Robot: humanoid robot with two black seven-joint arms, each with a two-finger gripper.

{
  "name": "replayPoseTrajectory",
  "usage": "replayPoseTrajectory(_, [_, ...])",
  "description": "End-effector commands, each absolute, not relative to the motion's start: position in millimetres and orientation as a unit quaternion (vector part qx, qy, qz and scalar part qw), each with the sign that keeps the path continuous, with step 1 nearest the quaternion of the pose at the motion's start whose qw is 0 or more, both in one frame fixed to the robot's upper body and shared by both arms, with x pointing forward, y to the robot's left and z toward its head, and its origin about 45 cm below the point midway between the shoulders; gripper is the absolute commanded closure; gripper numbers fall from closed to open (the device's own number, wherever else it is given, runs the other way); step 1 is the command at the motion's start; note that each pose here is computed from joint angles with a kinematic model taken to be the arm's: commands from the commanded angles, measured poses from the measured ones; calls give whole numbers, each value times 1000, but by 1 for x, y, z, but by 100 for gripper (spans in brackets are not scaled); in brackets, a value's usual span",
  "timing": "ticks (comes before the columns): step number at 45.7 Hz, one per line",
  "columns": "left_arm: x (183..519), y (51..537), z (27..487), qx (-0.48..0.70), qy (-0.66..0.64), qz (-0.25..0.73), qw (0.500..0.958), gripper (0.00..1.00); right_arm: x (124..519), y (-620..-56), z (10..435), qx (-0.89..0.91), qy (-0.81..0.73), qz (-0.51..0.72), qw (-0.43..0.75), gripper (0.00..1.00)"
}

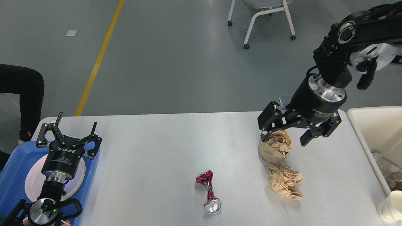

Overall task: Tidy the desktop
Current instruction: 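Move the right gripper from the bin down to the red can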

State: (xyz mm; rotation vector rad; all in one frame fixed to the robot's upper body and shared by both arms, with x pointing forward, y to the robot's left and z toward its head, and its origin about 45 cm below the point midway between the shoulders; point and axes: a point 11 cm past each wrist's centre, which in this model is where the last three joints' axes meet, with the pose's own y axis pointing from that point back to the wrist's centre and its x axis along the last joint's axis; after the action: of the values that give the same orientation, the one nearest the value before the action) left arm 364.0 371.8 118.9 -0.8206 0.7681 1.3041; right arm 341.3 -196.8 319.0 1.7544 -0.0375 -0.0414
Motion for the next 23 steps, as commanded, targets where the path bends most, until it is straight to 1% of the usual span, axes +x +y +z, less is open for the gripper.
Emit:
replayPoseTrajectory(1, [364,372,119,-361,338,574,652,4,333,-169,279,783,-4,-29,622,0])
replayPoseTrajectory(12, [364,372,119,-361,338,574,652,4,314,-116,209,772,11,-20,635,0])
replayPoseTrajectory(23, [364,372,119,-361,338,574,652,4,313,-78,158,774,15,-19,633,0])
